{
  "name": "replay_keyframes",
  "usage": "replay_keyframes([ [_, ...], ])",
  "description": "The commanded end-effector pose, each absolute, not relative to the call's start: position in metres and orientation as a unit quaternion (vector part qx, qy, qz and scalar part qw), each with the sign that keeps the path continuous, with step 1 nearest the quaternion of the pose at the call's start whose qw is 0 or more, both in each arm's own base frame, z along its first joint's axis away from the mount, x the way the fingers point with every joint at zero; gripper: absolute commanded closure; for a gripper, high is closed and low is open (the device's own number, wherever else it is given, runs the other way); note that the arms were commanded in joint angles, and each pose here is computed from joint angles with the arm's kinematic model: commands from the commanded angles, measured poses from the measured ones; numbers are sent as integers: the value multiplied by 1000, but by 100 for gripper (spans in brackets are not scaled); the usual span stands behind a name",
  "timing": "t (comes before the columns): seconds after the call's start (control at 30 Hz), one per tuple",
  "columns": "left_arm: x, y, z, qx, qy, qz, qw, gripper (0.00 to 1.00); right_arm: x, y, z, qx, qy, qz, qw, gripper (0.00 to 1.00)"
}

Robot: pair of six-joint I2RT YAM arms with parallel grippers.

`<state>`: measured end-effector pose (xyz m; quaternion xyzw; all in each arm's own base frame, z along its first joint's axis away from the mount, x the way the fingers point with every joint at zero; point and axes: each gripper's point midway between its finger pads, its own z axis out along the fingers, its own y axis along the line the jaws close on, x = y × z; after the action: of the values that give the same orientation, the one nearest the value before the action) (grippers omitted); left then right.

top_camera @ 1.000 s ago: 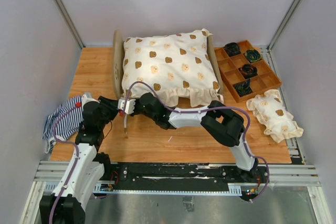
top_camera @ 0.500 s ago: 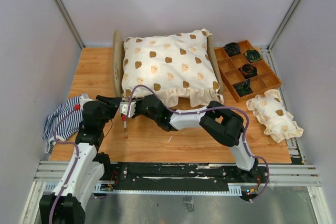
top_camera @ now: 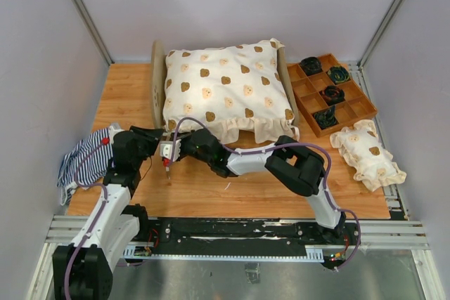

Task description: Set up the pet bed

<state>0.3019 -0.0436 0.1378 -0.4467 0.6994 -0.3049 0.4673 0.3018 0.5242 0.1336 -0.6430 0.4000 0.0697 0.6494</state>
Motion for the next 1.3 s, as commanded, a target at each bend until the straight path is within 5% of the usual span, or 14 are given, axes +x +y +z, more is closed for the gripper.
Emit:
replay_keyframes([
  [0.0, 313, -37, 162, -439, 679, -309, 501, 64, 291, 532, 133, -645, 375, 75, 662, 100],
  [0.2, 313, -32, 171, -430, 672, -300, 522, 99, 288, 532, 136, -630, 382, 83, 671, 97],
  [0.3, 311, -27, 181, -424, 664, -291, 542, 100, 287, 525, 133, -590, 443, 121, 664, 72],
  [0.4, 309, -22, 195, -415, 656, -283, 563, 100, 275, 518, 126, -547, 502, 184, 644, 62],
  [0.63, 307, -19, 201, -409, 663, -269, 566, 100, 279, 495, 95, -297, 699, 296, 580, 60],
  [1.27, 296, -25, 210, -427, 638, -310, 561, 100, 277, 545, 53, -69, 728, 531, 428, 46],
])
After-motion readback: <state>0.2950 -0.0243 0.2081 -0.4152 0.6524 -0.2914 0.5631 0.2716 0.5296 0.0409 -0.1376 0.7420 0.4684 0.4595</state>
